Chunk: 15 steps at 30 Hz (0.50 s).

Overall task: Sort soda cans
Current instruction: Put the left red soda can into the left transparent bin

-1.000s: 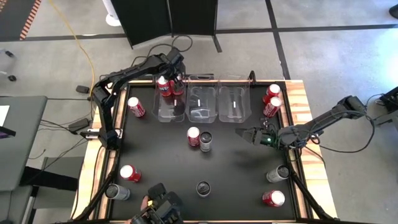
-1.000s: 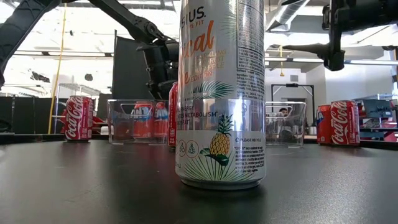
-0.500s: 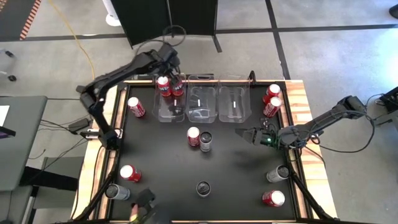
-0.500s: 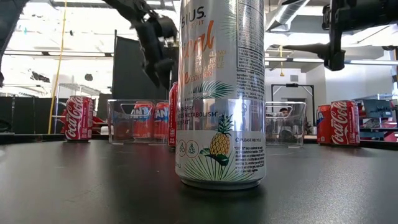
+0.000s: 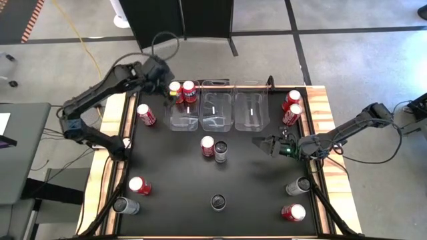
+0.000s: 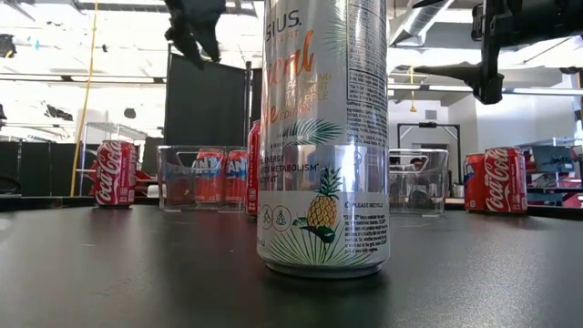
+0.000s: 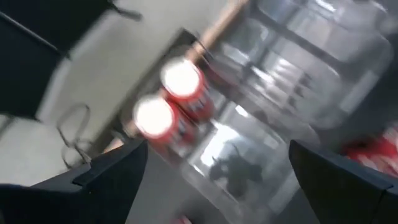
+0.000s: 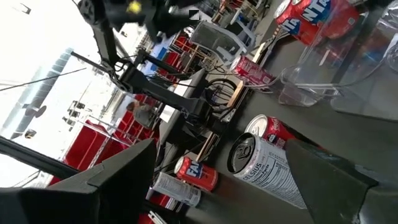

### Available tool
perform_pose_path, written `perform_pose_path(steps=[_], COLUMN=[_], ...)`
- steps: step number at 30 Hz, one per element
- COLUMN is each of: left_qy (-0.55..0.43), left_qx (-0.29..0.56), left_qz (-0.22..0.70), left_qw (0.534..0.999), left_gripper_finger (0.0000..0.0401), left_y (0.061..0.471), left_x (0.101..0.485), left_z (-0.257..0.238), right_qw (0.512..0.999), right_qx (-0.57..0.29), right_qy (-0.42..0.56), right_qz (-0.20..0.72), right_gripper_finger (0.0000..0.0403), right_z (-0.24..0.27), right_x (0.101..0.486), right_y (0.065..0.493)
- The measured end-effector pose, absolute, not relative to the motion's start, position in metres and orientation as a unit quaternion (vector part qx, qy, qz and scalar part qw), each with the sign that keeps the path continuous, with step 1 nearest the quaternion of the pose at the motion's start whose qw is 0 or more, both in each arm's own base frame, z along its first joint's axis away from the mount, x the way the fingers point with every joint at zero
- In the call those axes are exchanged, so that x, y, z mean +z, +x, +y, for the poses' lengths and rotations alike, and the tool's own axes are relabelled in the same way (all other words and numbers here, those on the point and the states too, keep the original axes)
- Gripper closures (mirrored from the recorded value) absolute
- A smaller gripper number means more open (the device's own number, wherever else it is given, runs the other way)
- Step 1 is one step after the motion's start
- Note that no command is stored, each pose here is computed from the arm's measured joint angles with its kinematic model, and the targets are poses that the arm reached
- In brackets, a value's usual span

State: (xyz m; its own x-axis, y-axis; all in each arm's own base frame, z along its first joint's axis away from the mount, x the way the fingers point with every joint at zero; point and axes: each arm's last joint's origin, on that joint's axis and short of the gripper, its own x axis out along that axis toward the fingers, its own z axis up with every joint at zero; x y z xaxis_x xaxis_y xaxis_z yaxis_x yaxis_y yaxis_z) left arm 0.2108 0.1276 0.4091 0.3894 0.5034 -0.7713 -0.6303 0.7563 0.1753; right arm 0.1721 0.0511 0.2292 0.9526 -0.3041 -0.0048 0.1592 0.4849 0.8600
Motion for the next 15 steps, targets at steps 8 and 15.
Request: perform_pose_path(steps=[8, 15], left_qy=[-0.135, -0.181], left_qx=[0.296, 0.279], left_qz=[0.488, 0.498], left_qw=[0.81, 0.801], left_gripper_finger=[0.0019, 0.0019], left_y=[0.209, 0.214], left_x=[0.404, 0.396], left_z=[0.063, 0.01], right_qw=[0.869, 0.879], right_qx=[-0.1, -0.104], right_qy=[0.482, 0.464], right_qz=[-0.051, -0.047], right_gripper_finger=[0.003, 0.003], right_z=[0.047, 0.045], right_x=[0.229, 0.228], right_y=[0.175, 0.176])
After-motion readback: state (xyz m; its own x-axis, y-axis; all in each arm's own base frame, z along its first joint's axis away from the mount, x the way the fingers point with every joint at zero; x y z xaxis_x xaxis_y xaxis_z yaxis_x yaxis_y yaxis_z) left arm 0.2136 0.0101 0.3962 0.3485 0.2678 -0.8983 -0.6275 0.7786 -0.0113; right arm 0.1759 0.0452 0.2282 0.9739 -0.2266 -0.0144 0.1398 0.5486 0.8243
